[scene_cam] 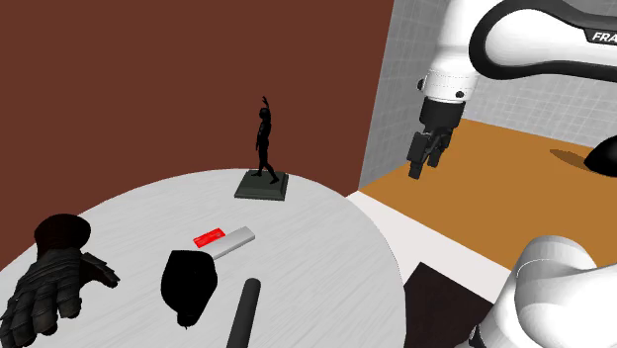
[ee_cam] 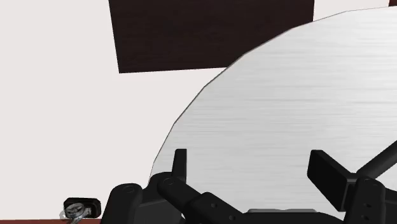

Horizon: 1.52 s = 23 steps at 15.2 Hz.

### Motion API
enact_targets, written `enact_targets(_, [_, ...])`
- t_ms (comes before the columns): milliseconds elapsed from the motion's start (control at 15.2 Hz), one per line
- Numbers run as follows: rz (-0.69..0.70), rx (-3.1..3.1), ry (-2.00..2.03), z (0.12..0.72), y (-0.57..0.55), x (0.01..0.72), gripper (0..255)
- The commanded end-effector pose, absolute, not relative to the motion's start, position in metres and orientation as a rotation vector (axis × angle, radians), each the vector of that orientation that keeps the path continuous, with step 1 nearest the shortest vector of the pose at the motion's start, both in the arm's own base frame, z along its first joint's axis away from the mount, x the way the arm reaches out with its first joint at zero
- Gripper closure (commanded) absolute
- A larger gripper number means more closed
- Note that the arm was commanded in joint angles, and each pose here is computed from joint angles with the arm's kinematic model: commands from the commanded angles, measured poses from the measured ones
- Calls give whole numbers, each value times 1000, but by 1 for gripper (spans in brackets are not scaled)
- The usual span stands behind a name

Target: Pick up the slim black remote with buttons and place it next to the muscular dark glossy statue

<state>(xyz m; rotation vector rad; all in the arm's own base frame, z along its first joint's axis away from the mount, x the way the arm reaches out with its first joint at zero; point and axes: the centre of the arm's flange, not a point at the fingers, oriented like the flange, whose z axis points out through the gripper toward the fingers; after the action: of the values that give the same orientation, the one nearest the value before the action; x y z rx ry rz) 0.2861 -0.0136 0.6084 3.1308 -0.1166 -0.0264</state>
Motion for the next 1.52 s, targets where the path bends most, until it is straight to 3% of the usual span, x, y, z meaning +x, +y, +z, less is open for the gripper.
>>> enact_targets(0, [-26, 3131, -117, 608, -14, 286, 0])
enact_targets(1452, [159, 2965, -769, 463, 245, 320, 0])
